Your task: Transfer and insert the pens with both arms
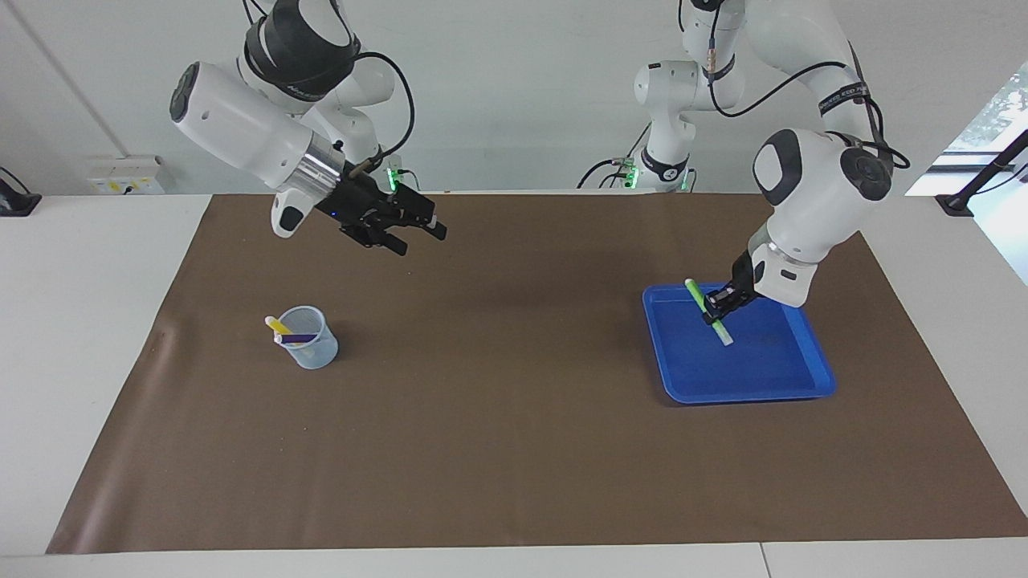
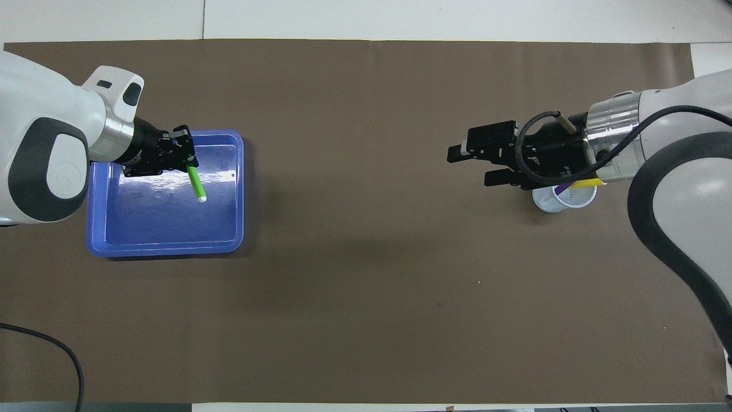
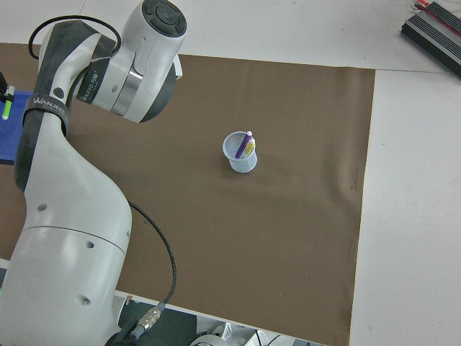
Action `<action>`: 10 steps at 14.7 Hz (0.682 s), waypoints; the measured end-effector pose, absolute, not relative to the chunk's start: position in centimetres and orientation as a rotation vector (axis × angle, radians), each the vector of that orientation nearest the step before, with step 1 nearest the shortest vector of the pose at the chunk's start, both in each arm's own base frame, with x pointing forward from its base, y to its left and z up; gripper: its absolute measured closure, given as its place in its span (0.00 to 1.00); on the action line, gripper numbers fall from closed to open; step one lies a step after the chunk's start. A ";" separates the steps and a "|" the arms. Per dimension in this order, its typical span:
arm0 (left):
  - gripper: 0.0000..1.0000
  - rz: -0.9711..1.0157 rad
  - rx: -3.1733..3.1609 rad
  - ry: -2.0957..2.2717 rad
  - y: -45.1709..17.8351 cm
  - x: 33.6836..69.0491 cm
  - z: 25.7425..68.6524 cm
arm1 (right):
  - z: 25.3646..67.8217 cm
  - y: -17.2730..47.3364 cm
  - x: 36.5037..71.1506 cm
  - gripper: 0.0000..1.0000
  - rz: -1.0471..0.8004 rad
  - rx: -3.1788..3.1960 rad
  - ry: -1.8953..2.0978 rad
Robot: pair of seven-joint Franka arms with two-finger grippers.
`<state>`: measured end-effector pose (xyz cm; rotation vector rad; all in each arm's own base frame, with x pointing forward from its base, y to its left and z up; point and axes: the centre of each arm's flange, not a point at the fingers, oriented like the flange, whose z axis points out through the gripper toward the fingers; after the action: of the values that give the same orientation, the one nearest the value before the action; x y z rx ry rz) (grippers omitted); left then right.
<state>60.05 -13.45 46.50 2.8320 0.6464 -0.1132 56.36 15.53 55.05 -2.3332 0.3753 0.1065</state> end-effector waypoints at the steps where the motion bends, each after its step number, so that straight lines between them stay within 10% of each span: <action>1: 0.83 -0.135 2.763 0.763 -15.5 59.9 47.5 | 54.9 16.3 56.3 0.00 0.105 -2.287 0.427; 10: 0.83 -0.236 2.218 1.415 -33.3 56.6 49.9 | 51.9 18.2 54.5 0.00 0.047 -2.081 0.642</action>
<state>56.64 -33.26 49.86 2.2181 1.4145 -0.2364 54.52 18.19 51.93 -2.0810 0.6417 0.0466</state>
